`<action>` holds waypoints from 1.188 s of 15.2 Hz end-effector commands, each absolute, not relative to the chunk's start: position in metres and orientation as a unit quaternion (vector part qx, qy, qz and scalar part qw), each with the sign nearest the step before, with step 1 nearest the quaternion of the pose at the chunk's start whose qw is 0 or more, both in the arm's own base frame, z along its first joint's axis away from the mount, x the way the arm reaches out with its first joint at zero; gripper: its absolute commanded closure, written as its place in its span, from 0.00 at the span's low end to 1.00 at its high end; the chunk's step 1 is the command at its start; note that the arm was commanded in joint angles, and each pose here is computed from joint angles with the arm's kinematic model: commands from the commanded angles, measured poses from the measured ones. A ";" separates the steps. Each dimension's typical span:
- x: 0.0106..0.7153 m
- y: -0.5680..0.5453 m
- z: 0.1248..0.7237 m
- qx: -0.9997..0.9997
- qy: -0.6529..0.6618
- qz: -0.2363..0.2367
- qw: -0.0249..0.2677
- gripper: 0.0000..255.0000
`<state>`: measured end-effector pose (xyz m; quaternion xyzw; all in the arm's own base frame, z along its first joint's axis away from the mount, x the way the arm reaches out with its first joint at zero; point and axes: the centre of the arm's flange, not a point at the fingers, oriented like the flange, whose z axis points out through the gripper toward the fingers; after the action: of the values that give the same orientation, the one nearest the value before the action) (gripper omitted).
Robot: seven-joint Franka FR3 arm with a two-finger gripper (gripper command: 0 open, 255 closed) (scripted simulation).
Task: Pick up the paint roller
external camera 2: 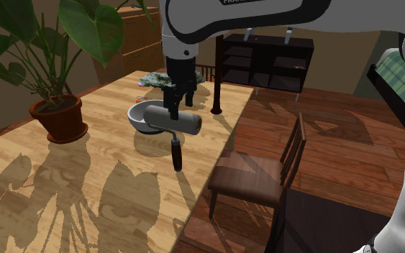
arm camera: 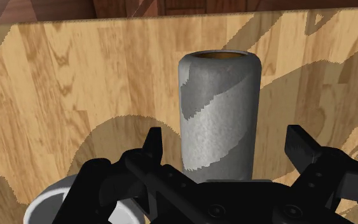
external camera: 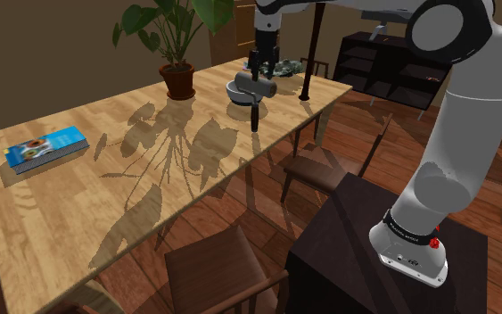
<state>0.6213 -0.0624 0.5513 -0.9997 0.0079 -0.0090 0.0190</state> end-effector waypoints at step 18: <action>0.622 -0.062 0.532 -1.000 0.008 -0.009 0.019 1.00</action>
<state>0.6225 -0.0619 0.5277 -0.9997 0.0078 -0.0087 0.0191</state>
